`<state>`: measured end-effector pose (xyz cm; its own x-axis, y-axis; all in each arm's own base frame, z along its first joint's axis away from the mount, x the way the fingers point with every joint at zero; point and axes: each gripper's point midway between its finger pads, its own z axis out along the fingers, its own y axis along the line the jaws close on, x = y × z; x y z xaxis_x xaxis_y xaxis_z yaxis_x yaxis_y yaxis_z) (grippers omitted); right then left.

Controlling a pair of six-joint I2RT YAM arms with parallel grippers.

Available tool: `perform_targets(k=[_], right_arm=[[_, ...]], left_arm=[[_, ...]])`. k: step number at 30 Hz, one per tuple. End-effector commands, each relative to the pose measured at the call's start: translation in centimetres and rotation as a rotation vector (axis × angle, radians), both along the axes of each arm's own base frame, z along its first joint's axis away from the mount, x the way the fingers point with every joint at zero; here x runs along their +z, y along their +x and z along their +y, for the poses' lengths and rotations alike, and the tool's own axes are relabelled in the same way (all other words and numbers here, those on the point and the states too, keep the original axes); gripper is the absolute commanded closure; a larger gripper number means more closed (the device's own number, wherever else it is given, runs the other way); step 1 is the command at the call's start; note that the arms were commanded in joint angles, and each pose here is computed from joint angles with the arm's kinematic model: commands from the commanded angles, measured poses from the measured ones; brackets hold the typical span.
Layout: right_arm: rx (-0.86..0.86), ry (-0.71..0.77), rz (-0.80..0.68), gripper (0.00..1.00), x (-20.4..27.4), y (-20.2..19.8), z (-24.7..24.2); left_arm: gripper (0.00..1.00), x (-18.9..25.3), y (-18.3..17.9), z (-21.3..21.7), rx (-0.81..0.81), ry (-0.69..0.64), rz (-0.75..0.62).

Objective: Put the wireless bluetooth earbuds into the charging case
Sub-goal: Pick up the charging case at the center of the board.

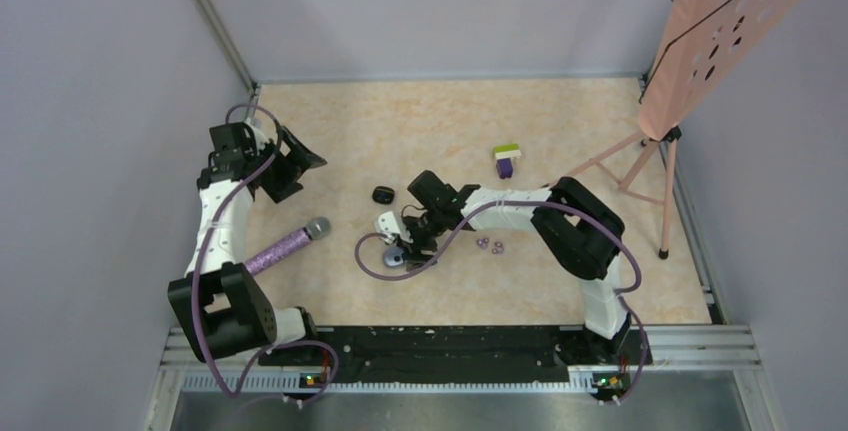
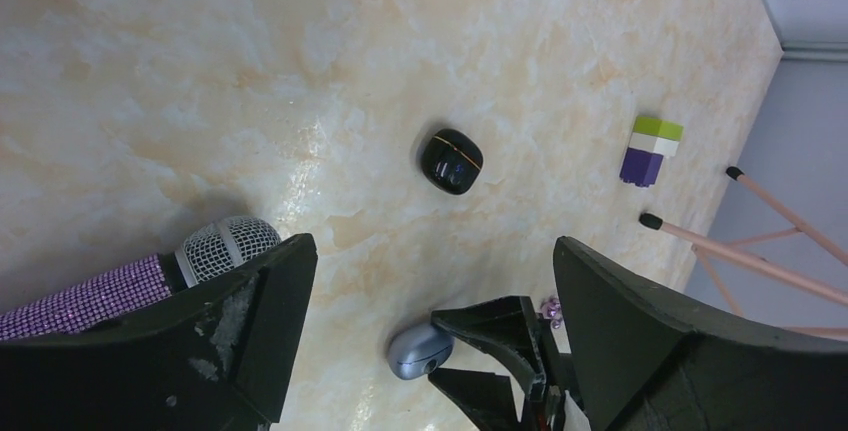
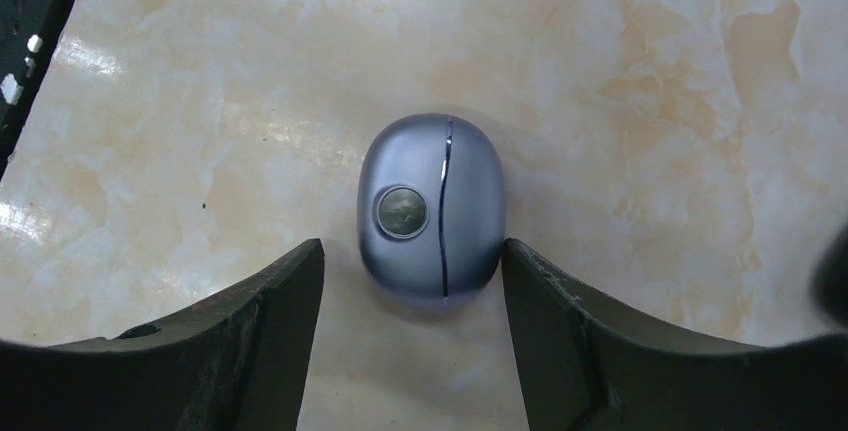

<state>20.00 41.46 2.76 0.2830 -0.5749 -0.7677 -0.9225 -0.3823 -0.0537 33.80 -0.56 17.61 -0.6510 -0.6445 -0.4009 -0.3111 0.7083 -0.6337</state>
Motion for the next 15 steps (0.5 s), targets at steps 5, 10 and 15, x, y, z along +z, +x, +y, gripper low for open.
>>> perform_targets(k=[5, 10, 15], right_arm=[[-0.008, 0.033, -0.045, 0.56, 0.6, 0.7, 1.3], [-0.108, 0.050, -0.080, 0.66, 2.5, 2.9, 0.9], [-0.197, 0.142, -0.173, 0.67, 9.2, 6.5, -1.0]], left_arm=[[0.09, 1.0, 0.5, -0.6, -0.007, -0.043, -0.053], [0.13, 1.0, 1.5, -1.4, -0.049, -0.087, -0.085], [0.15, 1.9, 2.9, -4.1, -0.188, -0.074, -0.144]])
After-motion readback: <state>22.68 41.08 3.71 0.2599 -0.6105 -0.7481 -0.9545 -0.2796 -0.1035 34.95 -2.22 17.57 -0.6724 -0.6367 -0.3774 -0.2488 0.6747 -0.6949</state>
